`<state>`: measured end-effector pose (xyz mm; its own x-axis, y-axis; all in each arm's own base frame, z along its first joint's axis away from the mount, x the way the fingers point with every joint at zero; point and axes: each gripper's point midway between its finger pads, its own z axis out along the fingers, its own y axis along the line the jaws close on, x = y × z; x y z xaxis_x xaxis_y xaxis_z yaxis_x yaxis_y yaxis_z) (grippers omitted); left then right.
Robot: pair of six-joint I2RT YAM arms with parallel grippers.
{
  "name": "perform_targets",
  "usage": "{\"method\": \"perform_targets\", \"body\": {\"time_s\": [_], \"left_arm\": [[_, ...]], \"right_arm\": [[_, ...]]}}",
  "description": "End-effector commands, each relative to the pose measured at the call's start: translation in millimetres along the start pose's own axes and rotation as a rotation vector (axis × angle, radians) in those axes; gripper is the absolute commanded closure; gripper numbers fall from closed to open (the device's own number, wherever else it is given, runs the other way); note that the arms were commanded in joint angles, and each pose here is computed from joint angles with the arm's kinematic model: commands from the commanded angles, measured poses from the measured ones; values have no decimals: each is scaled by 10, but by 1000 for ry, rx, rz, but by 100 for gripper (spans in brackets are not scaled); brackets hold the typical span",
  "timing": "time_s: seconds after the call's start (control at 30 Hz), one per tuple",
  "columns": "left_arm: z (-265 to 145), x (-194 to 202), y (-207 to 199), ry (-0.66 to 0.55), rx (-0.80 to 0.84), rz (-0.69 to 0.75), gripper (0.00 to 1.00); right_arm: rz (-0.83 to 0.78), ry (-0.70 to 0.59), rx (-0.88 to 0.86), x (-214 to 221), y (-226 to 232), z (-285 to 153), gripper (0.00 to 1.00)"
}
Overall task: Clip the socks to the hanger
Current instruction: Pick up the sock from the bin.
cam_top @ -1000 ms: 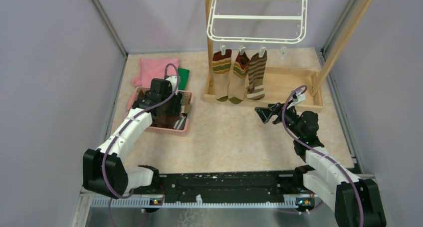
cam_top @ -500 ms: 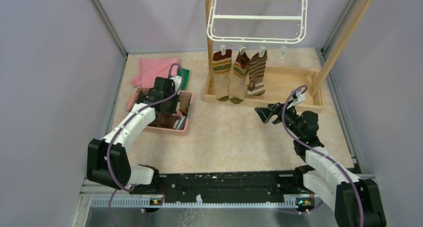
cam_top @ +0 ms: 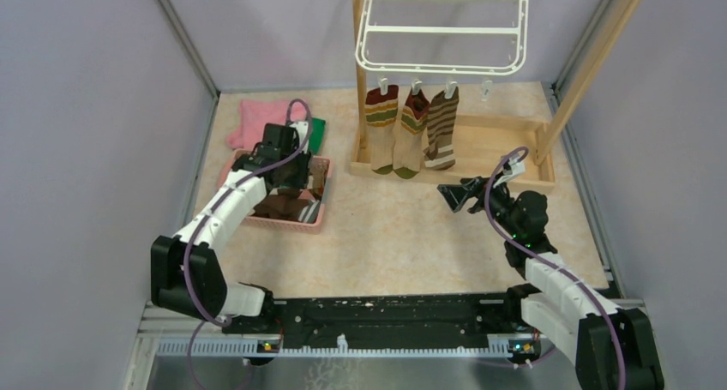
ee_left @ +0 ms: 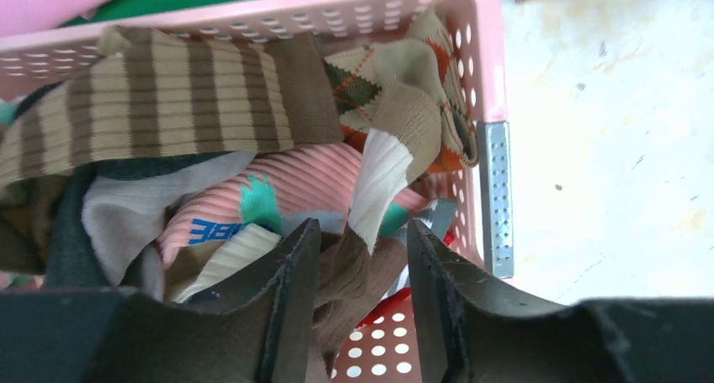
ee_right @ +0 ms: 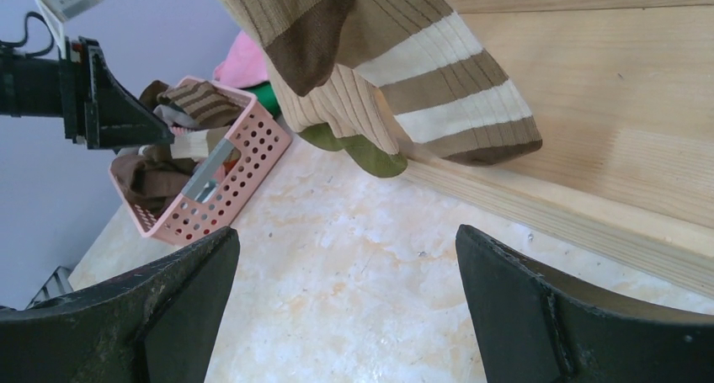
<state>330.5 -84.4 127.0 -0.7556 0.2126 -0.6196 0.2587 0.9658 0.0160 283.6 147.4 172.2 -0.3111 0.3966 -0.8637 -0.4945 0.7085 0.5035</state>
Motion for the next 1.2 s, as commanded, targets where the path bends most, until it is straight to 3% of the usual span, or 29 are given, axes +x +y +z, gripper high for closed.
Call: {"method": "perform_targets", "body": {"time_s": [0.0, 0.13, 0.23, 0.37, 0.47, 0.67, 1.17], "left_arm": [[-410, -628, 85, -237, -41, -74, 49], [-713, -945, 305, -422, -107, -149, 36], [-745, -959, 352, -447, -91, -158, 32], [-551, -698, -52, -296, 139, -67, 33], [-405, -426, -169, -175, 209, -18, 34], [-453, -166, -97, -9, 133, -21, 46], [-597, 135, 8, 131, -74, 64, 46]], "right_arm": [[-37, -32, -33, -114, 108, 16, 2], [-39, -33, -32, -112, 107, 12, 1], [-40, -34, -35, -115, 116, 13, 1], [-39, -32, -33, -113, 111, 14, 2], [-39, -30, -32, -104, 105, 14, 1], [-38, -27, -32, -100, 105, 18, 1], [-37, -25, -32, -92, 101, 20, 2]]}}
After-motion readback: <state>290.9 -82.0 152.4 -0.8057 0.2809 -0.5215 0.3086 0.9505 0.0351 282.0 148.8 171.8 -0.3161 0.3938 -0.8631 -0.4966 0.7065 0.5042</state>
